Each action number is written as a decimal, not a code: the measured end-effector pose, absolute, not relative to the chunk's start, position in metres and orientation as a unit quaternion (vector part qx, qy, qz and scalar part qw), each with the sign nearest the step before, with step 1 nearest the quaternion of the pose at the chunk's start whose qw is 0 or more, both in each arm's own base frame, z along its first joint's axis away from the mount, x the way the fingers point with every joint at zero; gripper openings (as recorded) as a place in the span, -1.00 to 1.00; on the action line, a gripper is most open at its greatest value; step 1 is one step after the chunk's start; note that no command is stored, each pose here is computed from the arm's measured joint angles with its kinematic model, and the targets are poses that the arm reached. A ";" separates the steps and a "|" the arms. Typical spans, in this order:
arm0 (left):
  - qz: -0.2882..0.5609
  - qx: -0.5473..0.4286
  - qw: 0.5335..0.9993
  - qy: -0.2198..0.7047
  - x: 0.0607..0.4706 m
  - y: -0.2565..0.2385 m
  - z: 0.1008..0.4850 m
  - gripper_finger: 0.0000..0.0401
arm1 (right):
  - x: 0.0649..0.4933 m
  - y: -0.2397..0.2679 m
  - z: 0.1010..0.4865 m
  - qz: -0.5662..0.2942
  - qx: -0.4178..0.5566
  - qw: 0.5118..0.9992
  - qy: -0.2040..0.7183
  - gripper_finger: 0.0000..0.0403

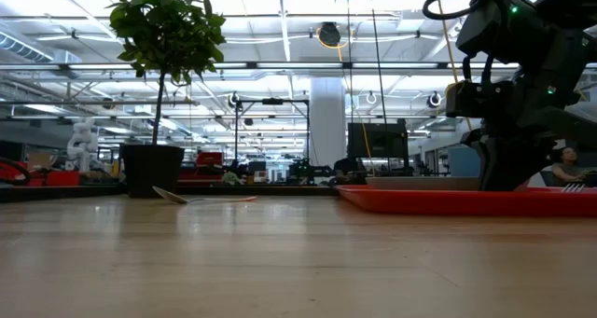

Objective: Pick and place plate/cup/fork/spoon on tray
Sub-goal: Put the orange fork on the red tray at the bottom of the light green plate, then put the orange spoon on the red tray at the bottom of the orange fork

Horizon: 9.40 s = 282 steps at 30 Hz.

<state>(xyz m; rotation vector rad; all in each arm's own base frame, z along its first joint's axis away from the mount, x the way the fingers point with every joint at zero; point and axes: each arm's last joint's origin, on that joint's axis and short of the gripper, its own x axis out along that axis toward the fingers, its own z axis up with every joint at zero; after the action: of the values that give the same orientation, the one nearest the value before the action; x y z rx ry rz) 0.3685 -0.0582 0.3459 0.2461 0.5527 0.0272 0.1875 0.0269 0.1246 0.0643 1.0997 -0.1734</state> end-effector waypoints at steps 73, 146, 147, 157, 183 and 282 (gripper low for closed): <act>0.006 0.084 0.884 0.460 0.399 -0.014 0.259 -0.63 | 0.178 0.075 0.168 0.090 0.124 0.863 0.482 -1.00; -0.032 0.095 0.860 0.500 0.433 -0.032 0.187 -0.63 | 0.167 0.067 0.191 0.104 0.054 0.903 0.413 -1.00; -0.034 0.094 0.858 0.504 0.434 -0.032 0.182 -0.63 | 0.167 0.067 0.190 0.104 0.054 0.903 0.414 -1.00; -0.038 0.105 0.852 0.511 0.439 -0.028 0.164 -0.63 | 0.168 0.067 0.192 0.106 0.044 0.907 0.404 -1.00; -0.060 0.085 0.859 0.502 0.449 -0.015 0.145 -0.63 | 0.168 0.066 0.191 0.096 0.037 0.908 0.405 -1.00; 0.133 -0.009 0.753 0.645 0.360 0.037 0.182 -0.98 | 0.180 0.059 0.202 -0.014 0.018 0.949 0.314 -1.00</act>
<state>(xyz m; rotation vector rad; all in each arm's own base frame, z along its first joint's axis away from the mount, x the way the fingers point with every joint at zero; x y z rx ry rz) 0.3602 0.0370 0.1825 -0.0207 1.4071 0.2904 0.1800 0.0591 0.2018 0.0365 0.6392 -0.0284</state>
